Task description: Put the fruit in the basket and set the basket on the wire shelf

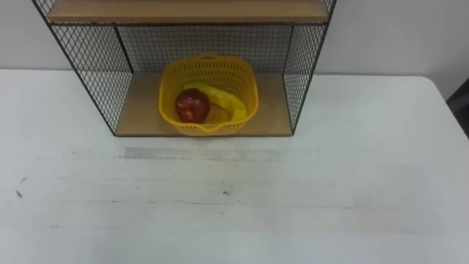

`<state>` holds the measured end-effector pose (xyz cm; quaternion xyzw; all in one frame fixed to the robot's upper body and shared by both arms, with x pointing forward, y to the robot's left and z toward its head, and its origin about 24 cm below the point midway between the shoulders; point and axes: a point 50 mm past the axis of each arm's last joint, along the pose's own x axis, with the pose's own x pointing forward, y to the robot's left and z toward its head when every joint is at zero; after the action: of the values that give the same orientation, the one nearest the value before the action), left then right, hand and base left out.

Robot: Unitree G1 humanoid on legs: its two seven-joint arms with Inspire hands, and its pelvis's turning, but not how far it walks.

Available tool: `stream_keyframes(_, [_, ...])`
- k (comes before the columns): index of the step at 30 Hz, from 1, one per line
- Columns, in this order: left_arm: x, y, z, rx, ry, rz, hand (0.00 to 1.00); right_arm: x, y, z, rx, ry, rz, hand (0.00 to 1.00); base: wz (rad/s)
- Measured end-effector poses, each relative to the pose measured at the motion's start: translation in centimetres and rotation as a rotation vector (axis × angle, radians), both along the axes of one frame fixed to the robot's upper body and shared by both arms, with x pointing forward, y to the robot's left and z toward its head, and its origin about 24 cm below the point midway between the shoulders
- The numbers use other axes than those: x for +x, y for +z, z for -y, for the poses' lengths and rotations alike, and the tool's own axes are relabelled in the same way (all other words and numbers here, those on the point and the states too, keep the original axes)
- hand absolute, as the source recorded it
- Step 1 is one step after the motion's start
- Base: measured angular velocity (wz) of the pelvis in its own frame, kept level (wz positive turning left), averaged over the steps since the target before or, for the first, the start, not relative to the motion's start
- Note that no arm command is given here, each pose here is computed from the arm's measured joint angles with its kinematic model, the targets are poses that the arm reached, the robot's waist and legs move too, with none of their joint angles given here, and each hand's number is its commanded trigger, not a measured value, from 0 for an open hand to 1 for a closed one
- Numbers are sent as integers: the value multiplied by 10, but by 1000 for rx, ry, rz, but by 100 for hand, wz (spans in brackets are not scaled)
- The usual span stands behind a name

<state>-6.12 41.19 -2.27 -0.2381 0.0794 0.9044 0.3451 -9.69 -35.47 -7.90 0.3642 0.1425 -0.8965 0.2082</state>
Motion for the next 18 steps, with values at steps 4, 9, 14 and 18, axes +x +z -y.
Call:
stream_keyframes(4, [-35, -43, 40, -198, 88, -62, 0, -12, -32, -50, 169, 44, -31, 0, -30])
stream_keyframes(9, [-39, -77, 77, -381, 65, -69, 0, -4, -54, -83, 297, 158, -15, 0, -7])
stream_keyframes(14, [-39, -99, 102, -528, -124, -139, 0, 22, -67, -91, 344, 269, 60, 0, -6])
stream_keyframes(18, [-39, -110, 117, -671, -414, -249, 0, 29, -74, -97, 407, 417, 46, 0, 30])
